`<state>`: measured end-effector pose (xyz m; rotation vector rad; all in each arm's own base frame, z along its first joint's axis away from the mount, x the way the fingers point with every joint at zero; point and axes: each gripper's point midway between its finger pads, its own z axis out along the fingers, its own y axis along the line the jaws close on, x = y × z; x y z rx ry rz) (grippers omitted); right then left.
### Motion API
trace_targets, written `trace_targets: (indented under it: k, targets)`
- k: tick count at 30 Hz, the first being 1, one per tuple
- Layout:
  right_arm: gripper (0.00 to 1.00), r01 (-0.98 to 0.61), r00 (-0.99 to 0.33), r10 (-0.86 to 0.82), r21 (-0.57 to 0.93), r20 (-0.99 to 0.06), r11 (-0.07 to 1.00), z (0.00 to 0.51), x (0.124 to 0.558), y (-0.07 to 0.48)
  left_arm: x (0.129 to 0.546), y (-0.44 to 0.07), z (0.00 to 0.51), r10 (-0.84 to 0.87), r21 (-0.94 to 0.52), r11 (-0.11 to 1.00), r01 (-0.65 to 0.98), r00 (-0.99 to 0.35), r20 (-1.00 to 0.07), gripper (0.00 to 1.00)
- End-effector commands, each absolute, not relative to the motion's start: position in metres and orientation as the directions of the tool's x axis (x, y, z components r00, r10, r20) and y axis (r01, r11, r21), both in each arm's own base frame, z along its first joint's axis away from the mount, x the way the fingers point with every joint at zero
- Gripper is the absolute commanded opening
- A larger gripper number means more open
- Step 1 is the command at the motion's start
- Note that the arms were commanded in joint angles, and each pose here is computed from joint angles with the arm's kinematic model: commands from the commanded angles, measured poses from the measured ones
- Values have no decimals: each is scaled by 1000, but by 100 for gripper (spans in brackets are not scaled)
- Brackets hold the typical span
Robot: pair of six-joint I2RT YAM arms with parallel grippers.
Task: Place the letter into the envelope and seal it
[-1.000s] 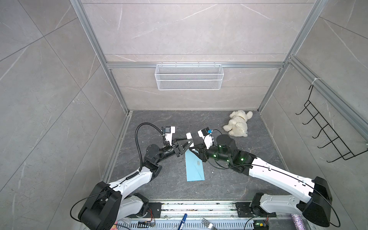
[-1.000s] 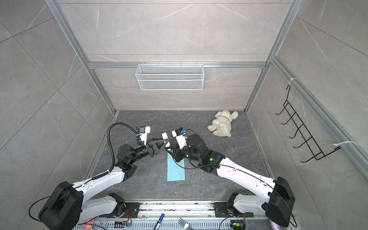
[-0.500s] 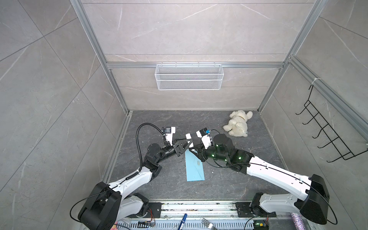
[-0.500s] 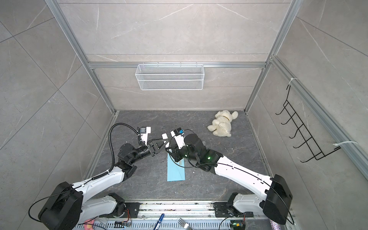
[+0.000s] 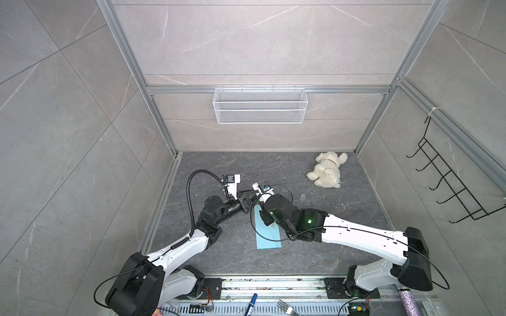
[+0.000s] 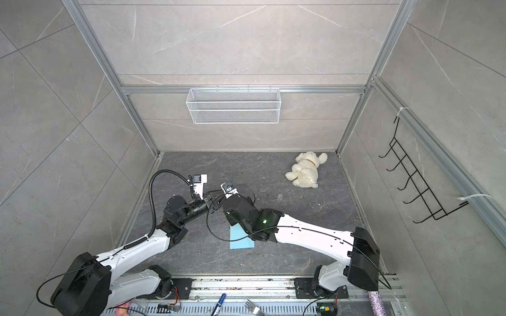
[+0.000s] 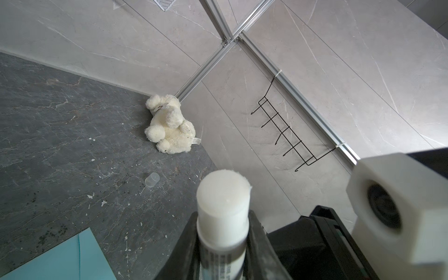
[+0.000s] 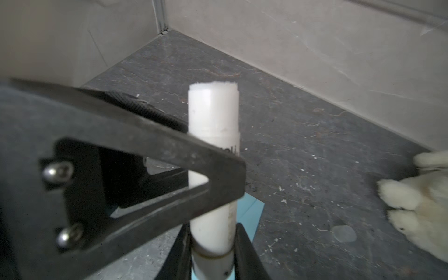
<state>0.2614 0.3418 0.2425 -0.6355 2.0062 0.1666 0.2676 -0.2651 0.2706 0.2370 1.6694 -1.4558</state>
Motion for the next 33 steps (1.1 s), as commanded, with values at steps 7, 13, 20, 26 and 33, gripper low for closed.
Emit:
trace_targets:
  k: [7,13,20,26,33]
  targets:
    - [0,-123,-254,-600,-590,-758,798,264,282,324,270,-270,276,-374,-685,297,665,-579,-724,0]
    - [0,-166,-264,-608,-586,-748,793,251,281,336,270,-270,275,-371,-684,302,665,-579,-726,0]
    - [5,-273,-276,-545,-479,-792,834,249,274,346,269,-269,278,-369,-675,303,672,-571,-734,0]
    - [30,-414,-340,-405,-252,-849,875,250,269,344,266,-268,283,-360,-660,313,684,-557,-748,0]
    - [63,-576,-435,-260,44,-862,816,253,260,343,267,-269,288,-348,-648,317,693,-551,-759,0]
